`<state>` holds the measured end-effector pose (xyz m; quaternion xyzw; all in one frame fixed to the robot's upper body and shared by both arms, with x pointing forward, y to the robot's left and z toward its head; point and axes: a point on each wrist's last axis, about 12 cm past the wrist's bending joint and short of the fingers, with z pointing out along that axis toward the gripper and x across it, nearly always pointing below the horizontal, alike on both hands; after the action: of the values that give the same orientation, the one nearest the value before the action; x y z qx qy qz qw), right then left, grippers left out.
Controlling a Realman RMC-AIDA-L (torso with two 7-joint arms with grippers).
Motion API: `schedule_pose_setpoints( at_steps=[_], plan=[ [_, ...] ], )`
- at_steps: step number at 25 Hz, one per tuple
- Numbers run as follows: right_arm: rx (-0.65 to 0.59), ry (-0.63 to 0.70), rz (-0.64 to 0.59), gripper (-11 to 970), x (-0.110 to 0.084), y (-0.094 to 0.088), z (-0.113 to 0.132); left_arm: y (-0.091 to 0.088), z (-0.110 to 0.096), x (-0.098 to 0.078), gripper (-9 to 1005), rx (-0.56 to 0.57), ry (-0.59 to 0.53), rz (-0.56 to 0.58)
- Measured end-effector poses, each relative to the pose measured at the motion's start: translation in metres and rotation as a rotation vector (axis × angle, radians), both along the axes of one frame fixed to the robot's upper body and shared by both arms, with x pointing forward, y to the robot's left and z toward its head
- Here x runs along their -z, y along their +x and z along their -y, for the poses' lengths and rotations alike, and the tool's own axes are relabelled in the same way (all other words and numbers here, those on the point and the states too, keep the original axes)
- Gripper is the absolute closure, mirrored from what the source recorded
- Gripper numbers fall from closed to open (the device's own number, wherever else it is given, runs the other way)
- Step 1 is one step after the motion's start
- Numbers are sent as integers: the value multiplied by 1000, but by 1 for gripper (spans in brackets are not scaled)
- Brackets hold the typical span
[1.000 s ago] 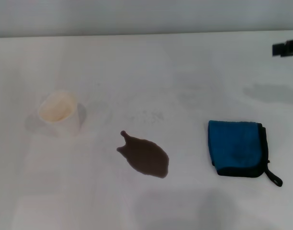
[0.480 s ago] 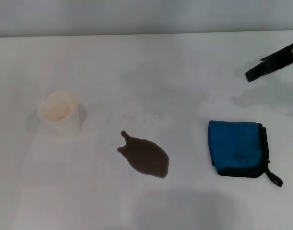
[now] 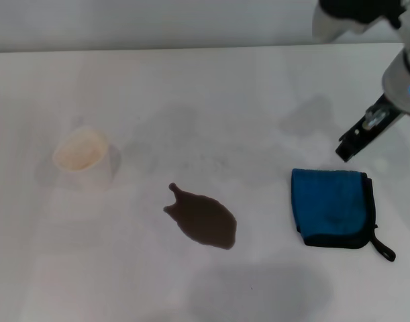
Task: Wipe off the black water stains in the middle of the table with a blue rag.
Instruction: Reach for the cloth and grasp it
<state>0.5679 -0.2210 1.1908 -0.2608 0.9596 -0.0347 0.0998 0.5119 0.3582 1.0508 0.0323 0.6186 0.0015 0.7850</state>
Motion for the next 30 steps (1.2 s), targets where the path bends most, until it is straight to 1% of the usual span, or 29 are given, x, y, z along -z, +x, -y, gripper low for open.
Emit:
schedule_pose_setpoints(
  at_steps=[3, 7, 12, 17, 20, 26, 30],
  plan=[
    [1, 0, -15, 540, 9, -1, -3, 1, 0, 0, 121, 0, 0, 0],
    [0, 40, -53, 540, 20, -3, -6, 1, 0, -1, 120, -6, -3, 1],
    [-18, 24, -79, 539, 34, -9, -14, 3, 1, -2, 120, -3, -3, 4],
    [-23, 33, -93, 539, 43, -11, -17, 4, 0, 0, 120, -8, -4, -11],
    [-35, 32, -112, 538, 52, -12, -19, 5, 2, 0, 121, -4, -5, -16],
    [-56, 29, -120, 537, 60, -12, -24, 7, 6, 1, 120, 6, -13, -16],
    [-48, 36, -136, 536, 67, -11, -23, 5, 6, 2, 120, 2, -17, -19]
  ],
)
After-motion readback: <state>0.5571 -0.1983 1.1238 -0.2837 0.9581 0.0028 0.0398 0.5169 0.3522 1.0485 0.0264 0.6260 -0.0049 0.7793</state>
